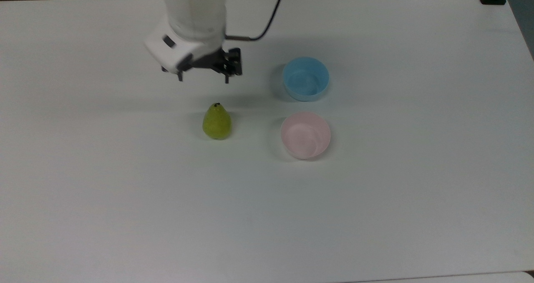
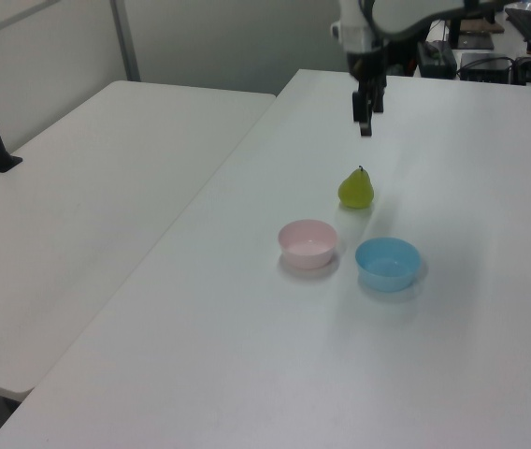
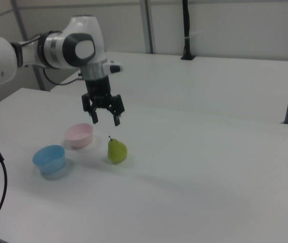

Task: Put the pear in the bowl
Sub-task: 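Move the gripper over the green pear and lower it around the pear, then close the gripper on the green pear and lift it, then carry the held pear over the pink bowl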

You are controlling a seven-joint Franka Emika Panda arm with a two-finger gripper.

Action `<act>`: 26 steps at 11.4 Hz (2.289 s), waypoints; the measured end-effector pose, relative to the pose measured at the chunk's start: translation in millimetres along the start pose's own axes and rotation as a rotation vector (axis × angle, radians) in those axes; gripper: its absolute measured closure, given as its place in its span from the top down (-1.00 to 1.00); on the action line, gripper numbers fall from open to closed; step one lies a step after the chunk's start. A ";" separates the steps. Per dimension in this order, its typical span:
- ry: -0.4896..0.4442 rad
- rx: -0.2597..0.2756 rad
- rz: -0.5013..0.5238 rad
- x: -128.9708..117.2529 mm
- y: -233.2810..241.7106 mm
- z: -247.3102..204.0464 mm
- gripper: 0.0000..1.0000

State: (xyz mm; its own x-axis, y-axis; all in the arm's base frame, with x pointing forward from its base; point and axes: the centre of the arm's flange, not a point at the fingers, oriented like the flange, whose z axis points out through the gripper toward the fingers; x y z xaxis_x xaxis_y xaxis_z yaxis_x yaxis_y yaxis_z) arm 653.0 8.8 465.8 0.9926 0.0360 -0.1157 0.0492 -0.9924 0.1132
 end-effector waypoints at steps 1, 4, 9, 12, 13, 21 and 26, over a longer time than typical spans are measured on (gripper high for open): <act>-0.015 -0.010 -0.024 9.2 -16.9 19.6 1.00; -0.042 -0.035 -0.072 31.1 -39.4 75.4 1.00; -0.092 -0.079 -0.149 39.1 -36.9 122.0 0.83; -0.084 -0.085 -0.154 41.8 -36.5 125.3 0.22; -0.085 -0.085 -0.153 41.7 -35.9 125.9 0.22; 0.087 0.026 -0.115 33.6 -42.8 16.5 0.22; 0.099 0.043 -0.150 29.3 -168.6 16.7 0.21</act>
State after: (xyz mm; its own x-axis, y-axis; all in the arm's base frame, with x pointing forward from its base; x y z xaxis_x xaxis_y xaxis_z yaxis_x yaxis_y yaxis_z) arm 672.0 175.3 426.9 0.9806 0.1937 -0.0304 0.1952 -0.9789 0.0596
